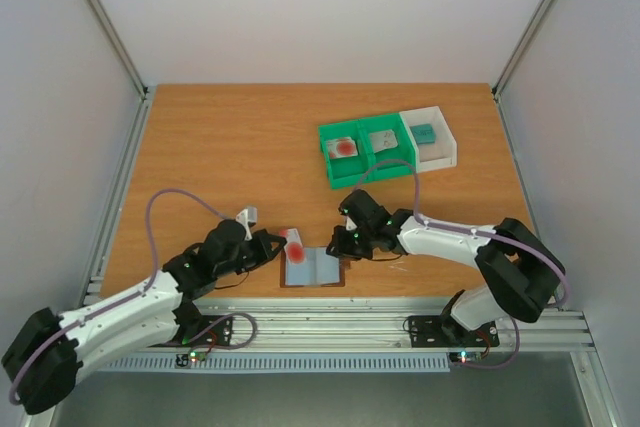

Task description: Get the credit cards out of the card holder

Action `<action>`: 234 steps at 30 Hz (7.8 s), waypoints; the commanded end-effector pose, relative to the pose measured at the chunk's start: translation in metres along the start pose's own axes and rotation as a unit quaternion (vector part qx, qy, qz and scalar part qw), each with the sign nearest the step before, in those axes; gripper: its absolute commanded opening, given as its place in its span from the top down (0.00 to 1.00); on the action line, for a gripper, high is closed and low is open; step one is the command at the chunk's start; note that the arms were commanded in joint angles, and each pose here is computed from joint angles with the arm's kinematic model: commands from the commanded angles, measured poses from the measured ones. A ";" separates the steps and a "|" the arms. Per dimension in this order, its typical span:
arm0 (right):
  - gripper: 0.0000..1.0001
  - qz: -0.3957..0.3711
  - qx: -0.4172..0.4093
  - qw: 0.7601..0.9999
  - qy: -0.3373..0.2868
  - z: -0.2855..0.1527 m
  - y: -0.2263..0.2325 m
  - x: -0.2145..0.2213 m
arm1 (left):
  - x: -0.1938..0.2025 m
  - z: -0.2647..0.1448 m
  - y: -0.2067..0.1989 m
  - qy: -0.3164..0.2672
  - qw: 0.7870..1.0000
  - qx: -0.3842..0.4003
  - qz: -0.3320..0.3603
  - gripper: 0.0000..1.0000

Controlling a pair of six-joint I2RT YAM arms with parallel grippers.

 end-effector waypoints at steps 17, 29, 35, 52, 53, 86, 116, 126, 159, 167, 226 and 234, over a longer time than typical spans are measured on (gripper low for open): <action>0.55 0.022 -0.191 0.976 -0.100 -0.076 0.088 -0.024 | -0.041 -0.067 -0.049 -0.143 0.982 0.120 -0.012 1.00; 0.51 0.045 -0.295 0.953 -0.050 -0.069 0.128 -0.027 | -0.050 -0.070 -0.083 -0.153 0.967 0.202 -0.021 1.00; 0.52 0.027 -0.318 0.946 -0.057 -0.076 0.137 -0.026 | -0.047 -0.062 -0.086 -0.138 0.968 0.209 -0.022 1.00; 0.99 -0.170 -0.275 0.945 -0.044 -0.113 0.123 0.016 | -0.029 -0.077 -0.075 -0.106 0.978 0.173 0.053 0.48; 0.99 -0.182 -0.276 0.943 -0.035 -0.115 0.122 0.022 | -0.027 -0.084 -0.078 -0.105 0.976 0.178 0.066 0.46; 0.95 -0.329 -0.328 0.883 0.063 -0.155 0.141 0.065 | 0.037 -0.096 -0.136 0.142 0.935 0.286 0.154 0.90; 0.50 -0.167 -0.319 0.926 -0.114 -0.167 0.141 0.014 | -0.026 -0.083 -0.144 -0.059 0.950 0.290 0.095 0.99; 0.60 -0.129 -0.342 0.922 -0.125 -0.172 0.141 0.013 | -0.032 -0.083 -0.136 -0.085 0.950 0.290 0.075 1.00; 0.97 -0.051 -0.361 0.913 -0.185 -0.160 0.119 -0.001 | -0.031 -0.082 -0.124 -0.093 0.953 0.283 0.057 0.99; 0.99 -0.059 -0.356 0.914 -0.189 -0.157 0.116 -0.001 | -0.031 -0.080 -0.118 -0.093 0.959 0.261 0.060 0.82; 0.99 -0.024 0.019 0.980 -0.196 -0.087 -0.021 -0.284 | -0.009 -0.048 -0.007 -0.004 0.985 -0.062 0.161 0.01; 0.99 -0.016 0.007 0.980 -0.197 -0.081 -0.028 -0.298 | -0.009 -0.045 -0.009 0.003 0.985 -0.065 0.161 0.01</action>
Point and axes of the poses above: each gripper's point midway between its finger pads, its own z axis out along the fingers, its own y axis along the line the jaws close on, x = y × z, the point moved 2 cm from there along -z, back along the fingers
